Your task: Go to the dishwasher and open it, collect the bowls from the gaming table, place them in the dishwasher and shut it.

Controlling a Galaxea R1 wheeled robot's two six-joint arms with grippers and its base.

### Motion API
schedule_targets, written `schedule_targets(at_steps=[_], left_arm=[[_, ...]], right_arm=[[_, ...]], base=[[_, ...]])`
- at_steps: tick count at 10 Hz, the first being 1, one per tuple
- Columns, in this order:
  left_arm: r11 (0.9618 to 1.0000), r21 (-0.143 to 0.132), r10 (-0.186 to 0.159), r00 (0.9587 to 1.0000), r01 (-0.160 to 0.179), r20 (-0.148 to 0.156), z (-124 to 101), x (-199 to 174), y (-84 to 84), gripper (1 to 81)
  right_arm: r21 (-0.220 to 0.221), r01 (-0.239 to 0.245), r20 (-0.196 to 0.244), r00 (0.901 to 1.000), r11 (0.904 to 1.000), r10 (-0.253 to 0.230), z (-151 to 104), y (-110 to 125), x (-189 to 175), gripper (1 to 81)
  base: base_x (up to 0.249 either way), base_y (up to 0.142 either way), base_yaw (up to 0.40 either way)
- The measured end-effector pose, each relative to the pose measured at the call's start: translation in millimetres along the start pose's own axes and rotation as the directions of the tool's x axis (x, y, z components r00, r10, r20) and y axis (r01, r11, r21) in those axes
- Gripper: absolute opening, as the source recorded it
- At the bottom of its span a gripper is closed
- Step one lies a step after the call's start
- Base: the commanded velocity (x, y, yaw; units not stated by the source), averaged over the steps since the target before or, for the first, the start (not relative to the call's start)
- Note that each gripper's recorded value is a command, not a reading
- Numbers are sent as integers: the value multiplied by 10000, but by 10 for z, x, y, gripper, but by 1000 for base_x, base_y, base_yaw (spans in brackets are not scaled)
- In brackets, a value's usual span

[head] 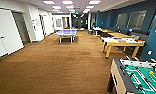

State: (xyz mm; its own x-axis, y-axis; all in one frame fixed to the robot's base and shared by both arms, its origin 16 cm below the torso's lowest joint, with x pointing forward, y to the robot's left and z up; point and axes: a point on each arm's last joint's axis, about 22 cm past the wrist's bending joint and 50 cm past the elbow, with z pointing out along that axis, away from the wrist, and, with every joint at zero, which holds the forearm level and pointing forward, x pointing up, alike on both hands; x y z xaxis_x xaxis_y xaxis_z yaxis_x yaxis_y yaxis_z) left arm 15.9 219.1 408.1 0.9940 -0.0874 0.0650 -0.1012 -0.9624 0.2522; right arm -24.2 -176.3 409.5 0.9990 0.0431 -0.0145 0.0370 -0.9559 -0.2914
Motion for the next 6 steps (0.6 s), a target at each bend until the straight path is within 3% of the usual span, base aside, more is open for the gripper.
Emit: schedule_targets(at_steps=[6], left_arm=[[10000,-9,0,10000,0,-5,1,1,6,811]], right_arm=[[1,-1,0,10000,10000,1,0,0,-3,811]], base=[[193,0,0]])
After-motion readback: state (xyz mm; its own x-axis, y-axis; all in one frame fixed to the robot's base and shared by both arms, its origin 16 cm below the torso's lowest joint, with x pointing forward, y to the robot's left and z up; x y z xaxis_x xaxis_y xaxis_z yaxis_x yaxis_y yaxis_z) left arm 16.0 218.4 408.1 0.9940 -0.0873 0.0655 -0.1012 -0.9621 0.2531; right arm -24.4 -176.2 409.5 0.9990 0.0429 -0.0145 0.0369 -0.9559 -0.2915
